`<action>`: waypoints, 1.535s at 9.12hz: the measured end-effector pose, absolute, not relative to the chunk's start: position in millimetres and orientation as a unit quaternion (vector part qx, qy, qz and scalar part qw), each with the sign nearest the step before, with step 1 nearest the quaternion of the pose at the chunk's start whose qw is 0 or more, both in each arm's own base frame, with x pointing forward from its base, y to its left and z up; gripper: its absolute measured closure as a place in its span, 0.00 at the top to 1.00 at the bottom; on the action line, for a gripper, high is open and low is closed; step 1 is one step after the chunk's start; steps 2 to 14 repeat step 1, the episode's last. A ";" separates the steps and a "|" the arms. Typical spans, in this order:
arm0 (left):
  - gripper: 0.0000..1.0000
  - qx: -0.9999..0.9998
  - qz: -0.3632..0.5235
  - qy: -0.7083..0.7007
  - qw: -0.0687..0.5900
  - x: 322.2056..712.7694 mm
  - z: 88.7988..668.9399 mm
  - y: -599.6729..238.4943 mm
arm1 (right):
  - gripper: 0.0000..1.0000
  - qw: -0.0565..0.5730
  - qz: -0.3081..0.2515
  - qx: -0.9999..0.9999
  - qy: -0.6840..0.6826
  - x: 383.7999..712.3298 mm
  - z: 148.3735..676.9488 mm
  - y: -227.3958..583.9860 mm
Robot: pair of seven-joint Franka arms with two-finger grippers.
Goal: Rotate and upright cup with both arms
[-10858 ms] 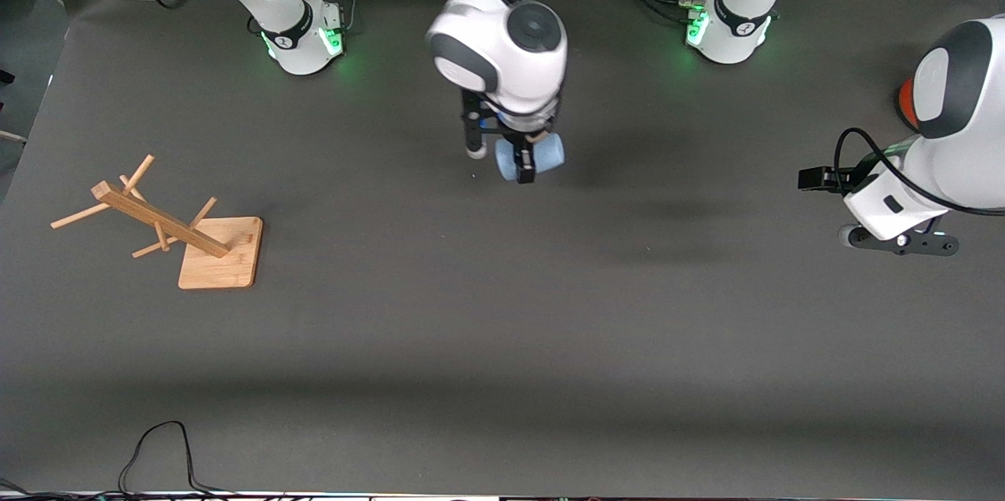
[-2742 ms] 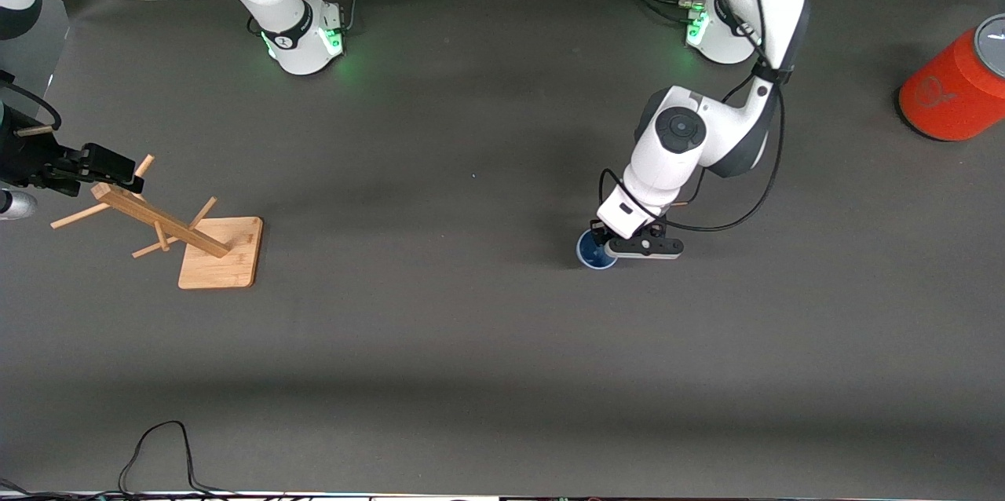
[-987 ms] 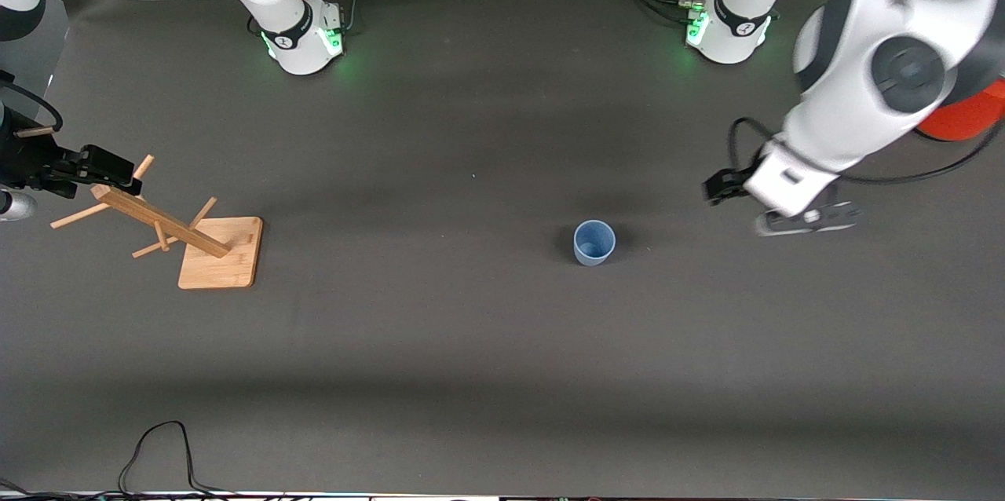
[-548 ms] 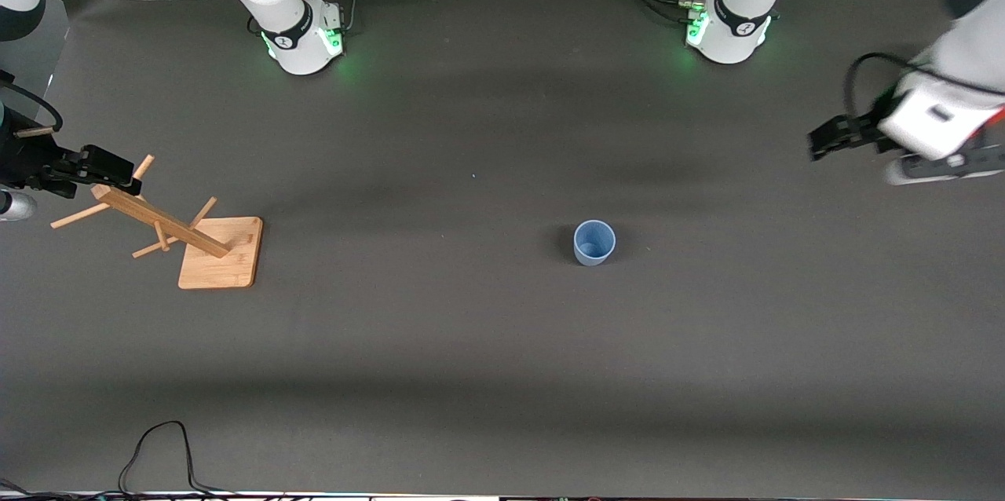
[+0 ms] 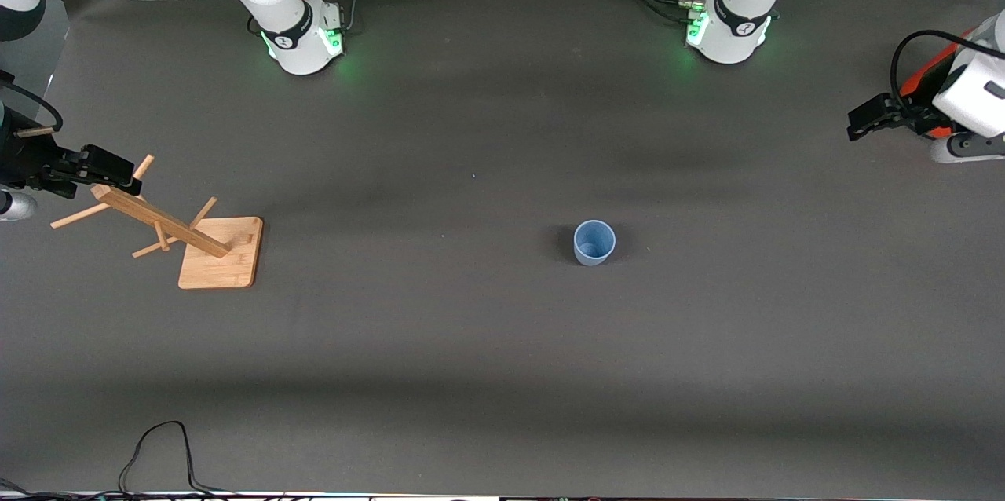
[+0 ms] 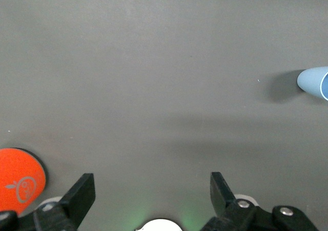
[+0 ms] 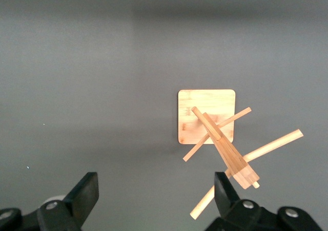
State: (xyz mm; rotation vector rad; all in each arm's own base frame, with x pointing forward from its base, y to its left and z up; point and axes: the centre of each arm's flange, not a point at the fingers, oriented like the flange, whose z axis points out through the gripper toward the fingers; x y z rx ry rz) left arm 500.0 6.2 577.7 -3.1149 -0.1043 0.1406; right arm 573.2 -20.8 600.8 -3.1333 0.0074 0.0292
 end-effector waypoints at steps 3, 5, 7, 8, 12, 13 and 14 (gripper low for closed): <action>1.00 -0.999 0.041 -0.032 0.011 499.5 581.6 5.9 | 1.00 0.004 0.009 -1.000 0.002 573.2 600.8 -20.8; 1.00 -0.999 0.041 -0.032 0.011 499.5 581.6 5.9 | 1.00 0.004 0.009 -1.000 0.002 573.2 600.8 -20.8; 1.00 -0.999 0.041 -0.032 0.011 499.5 581.6 5.9 | 1.00 0.004 0.009 -1.000 0.002 573.2 600.8 -20.8; 1.00 -0.999 0.041 -0.032 0.011 499.5 581.6 5.9 | 1.00 0.004 0.009 -1.000 0.002 573.2 600.8 -20.8; 1.00 -0.999 0.041 -0.032 0.011 499.5 581.6 5.9 | 1.00 0.004 0.009 -1.000 0.002 573.2 600.8 -20.8; 1.00 -0.999 0.041 -0.032 0.011 499.5 581.6 5.9 | 1.00 0.004 0.009 -1.000 0.002 573.2 600.8 -20.8; 1.00 -0.999 0.041 -0.032 0.011 499.5 581.6 5.9 | 1.00 0.004 0.009 -1.000 0.002 573.2 600.8 -20.8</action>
